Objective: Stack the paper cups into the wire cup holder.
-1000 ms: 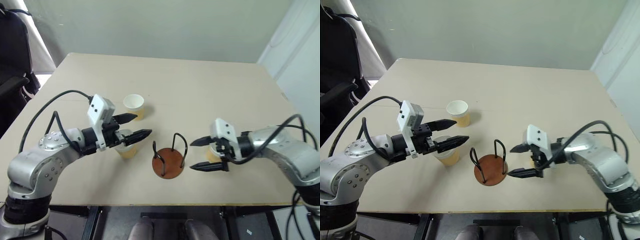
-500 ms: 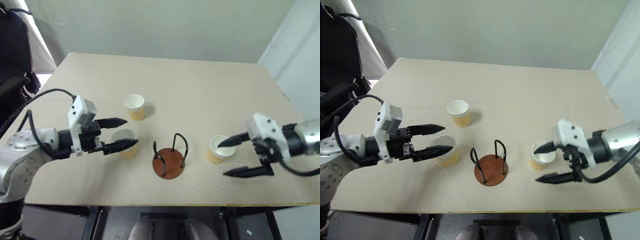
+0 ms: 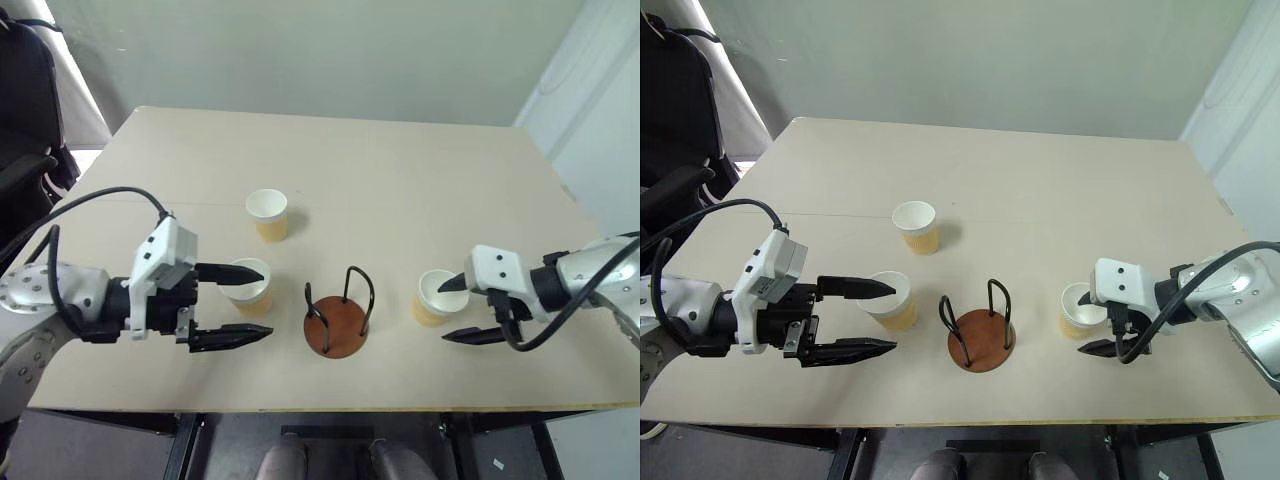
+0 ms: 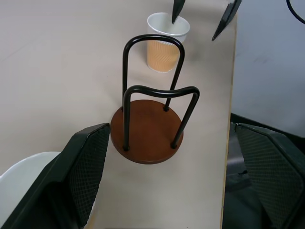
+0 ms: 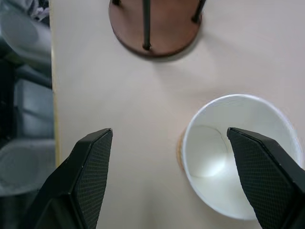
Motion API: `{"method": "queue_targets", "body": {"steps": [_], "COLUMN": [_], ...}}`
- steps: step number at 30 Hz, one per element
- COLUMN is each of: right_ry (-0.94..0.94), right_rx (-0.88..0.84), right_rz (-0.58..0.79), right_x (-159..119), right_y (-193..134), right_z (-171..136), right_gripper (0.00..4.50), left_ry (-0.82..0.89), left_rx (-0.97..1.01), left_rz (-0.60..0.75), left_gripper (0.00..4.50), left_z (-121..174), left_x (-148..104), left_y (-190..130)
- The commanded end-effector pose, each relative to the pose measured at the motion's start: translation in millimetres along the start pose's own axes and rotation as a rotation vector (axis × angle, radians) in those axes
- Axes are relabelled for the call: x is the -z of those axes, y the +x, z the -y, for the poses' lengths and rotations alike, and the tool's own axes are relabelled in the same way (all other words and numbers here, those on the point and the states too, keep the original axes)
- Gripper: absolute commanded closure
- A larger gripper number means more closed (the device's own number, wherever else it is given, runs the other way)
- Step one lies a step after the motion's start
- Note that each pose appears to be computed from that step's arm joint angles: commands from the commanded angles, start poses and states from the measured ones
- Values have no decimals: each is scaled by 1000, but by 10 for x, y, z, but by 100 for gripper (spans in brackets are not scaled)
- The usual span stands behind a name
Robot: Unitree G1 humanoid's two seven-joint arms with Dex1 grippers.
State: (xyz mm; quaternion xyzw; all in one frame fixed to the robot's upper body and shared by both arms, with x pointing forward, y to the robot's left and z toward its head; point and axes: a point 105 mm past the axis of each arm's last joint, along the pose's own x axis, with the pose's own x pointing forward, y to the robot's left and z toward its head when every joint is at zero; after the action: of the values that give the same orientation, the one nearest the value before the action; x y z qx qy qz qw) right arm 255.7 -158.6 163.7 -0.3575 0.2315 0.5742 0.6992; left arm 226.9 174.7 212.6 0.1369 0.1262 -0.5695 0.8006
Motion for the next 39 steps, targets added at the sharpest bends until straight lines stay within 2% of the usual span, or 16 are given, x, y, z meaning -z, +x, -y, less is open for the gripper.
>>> {"method": "queue_targets", "body": {"steps": [1, 5, 8, 16, 17, 20, 23, 25, 29, 33, 36, 39], "right_ry": [-51, -60, -52, -61, -64, -78, -94, -105, -155, -228, -268, -285], "right_rx": [6, -2, 2, 4, 2, -18, -52, -53, -16, -13, -56, -93], "right_rz": [-15, -32, -39, -43, -43, -36, 31, 109, 334, 461, 558, 570], "right_x": [-27, 32, 96, 103, 99, 70, -78, -250, -825, -1235, -1528, -1664], "right_y": [-1, 82, 149, 152, 144, 97, -9, -118, -481, -699, -650, -395], "right_z": [12, 10, 32, 62, 64, 53, 41, 82, 253, 284, 224, 173], "right_gripper": [64, 64, 124, 427, 445, 445, 445, 445, 445, 445, 445, 445], "left_ry": [56, 60, 62, 65, 65, 63, 60, 59, 57, 58, 57, 57], "left_rx": [-21, -33, -43, -58, -58, -58, -59, -57, -55, -53, -51, -45], "left_rz": [23, 31, 35, 45, 47, 47, 44, 44, 44, 46, 45, 44], "left_gripper": [0, 0, 0, 0, 0, 0, 0, 0, 0, 0, 0, 0], "left_z": [14, 5, 3, -6, -6, -8, -15, -17, -29, -37, -44, -45], "left_x": [-98, -113, -121, -136, -138, -134, -123, -122, -117, -126, -126, -126], "left_y": [-20, -27, -33, -33, -32, -30, -32, -32, -15, -4, 4, 19]}}
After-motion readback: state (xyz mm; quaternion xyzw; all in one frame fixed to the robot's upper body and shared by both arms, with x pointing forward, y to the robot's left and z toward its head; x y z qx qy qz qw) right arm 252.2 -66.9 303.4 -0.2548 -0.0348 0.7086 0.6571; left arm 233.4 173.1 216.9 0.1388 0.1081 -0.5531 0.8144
